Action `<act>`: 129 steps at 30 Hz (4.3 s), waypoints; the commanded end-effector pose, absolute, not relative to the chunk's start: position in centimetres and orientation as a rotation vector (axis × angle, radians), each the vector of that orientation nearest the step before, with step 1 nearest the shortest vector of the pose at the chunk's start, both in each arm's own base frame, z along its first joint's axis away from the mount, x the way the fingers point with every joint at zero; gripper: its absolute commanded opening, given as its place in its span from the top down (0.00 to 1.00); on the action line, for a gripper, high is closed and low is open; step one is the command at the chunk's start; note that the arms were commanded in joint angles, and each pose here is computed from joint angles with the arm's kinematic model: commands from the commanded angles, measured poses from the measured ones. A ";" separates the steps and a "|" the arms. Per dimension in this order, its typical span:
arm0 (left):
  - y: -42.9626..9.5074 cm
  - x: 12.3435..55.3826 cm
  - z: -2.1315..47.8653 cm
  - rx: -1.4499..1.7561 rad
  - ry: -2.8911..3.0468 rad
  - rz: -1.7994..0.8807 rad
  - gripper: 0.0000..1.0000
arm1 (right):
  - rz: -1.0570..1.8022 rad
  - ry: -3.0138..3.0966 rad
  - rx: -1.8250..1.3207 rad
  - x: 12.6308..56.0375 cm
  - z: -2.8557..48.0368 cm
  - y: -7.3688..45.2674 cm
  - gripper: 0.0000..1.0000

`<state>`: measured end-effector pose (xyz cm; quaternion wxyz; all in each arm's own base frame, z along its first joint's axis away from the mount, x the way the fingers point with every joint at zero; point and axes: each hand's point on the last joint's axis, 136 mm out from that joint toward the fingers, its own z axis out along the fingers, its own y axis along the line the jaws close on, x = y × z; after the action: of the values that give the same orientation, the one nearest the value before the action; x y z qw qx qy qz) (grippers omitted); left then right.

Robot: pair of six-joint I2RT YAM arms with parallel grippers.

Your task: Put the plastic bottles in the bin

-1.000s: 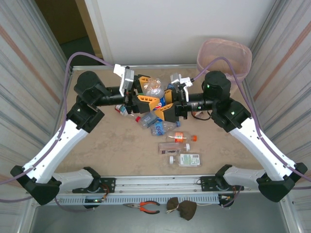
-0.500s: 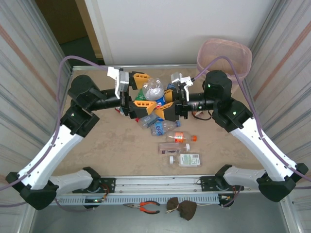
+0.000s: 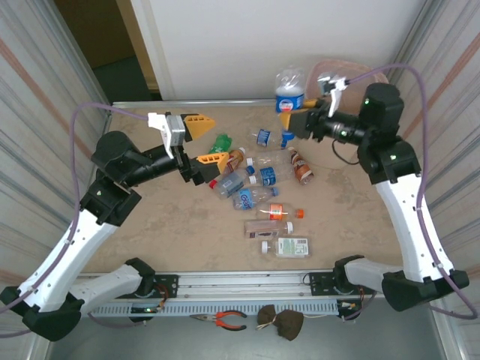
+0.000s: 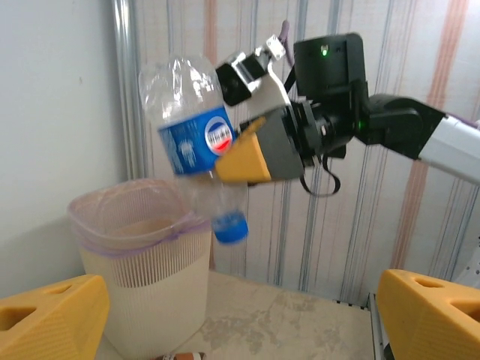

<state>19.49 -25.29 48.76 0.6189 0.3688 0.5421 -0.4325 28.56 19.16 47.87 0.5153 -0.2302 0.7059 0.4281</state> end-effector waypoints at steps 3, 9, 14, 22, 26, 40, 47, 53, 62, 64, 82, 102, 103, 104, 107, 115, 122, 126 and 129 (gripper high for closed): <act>-25.2 20.7 48.2 0.808 1.283 -0.972 0.08 | 0.952 1.830 -0.222 34.3 47.2 12.8 0.54; -25.6 21.1 47.6 0.804 1.310 -0.989 0.09 | 0.831 1.924 0.159 41.3 45.0 4.7 0.55; -25.6 21.4 47.1 0.794 1.330 -0.993 0.09 | 0.731 2.031 0.338 45.3 42.1 0.5 0.56; -25.9 21.9 46.3 0.781 1.360 -1.003 0.11 | 0.358 2.318 0.502 47.9 35.2 -4.5 0.56; -26.1 22.5 45.6 0.775 1.393 -1.003 0.11 | 0.100 2.415 0.490 48.2 32.2 -6.0 0.56; -26.8 23.7 44.2 0.769 1.441 -1.005 0.13 | -0.225 2.656 0.483 50.0 22.1 -7.9 0.56; -26.5 24.2 43.5 0.755 1.472 -0.987 0.13 | -0.226 2.763 0.488 50.8 16.9 -7.4 0.54; -26.2 24.7 42.9 0.731 1.503 -0.968 0.13 | -0.224 2.830 0.496 51.0 13.8 -7.1 0.48; -25.5 25.4 41.7 0.691 1.564 -0.937 0.13 | -0.201 2.797 0.486 51.0 15.5 -6.7 0.31; -25.3 25.6 41.5 0.679 1.578 -0.925 0.13 | -0.181 2.772 0.477 51.0 16.7 -6.4 0.28; -19.2 30.8 35.0 0.236 1.942 -0.691 0.17 | -0.167 2.555 0.400 47.5 28.8 -5.3 0.19; -10.0 34.3 22.8 -0.640 2.359 -0.325 0.21 | -0.080 2.282 0.306 42.1 40.4 -2.0 0.19; -9.9 34.4 22.1 -0.684 2.377 -0.312 0.22 | -0.075 2.272 0.301 41.7 40.9 -1.8 0.20; -9.8 34.5 21.4 -0.718 2.395 -0.299 0.22 | -0.069 2.266 0.294 41.4 41.2 -1.5 0.20; -9.8 34.9 19.7 -0.801 2.431 -0.280 0.22 | -0.058 2.247 0.279 40.6 42.0 -1.0 0.20; -10.1 37.2 15.6 -0.965 2.496 -0.292 0.18 | -0.040 2.230 0.269 39.0 42.7 -0.7 0.20; -10.0 39.7 11.7 -1.046 2.557 -0.305 0.14 | -0.072 2.248 0.265 38.2 42.3 -0.9 0.20; -10.2 41.1 9.5 -1.070 2.584 -0.336 0.12 | -0.101 2.253 0.253 37.9 42.2 -0.9 0.21; -10.4 42.2 8.0 -1.066 2.590 -0.383 0.11 | -0.121 2.256 0.242 37.8 42.2 -0.8 0.21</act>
<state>40.61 -9.92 7.97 0.1514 -0.3692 0.9111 -0.1031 39.22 -0.49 40.60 0.4026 0.1061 0.9087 -0.0298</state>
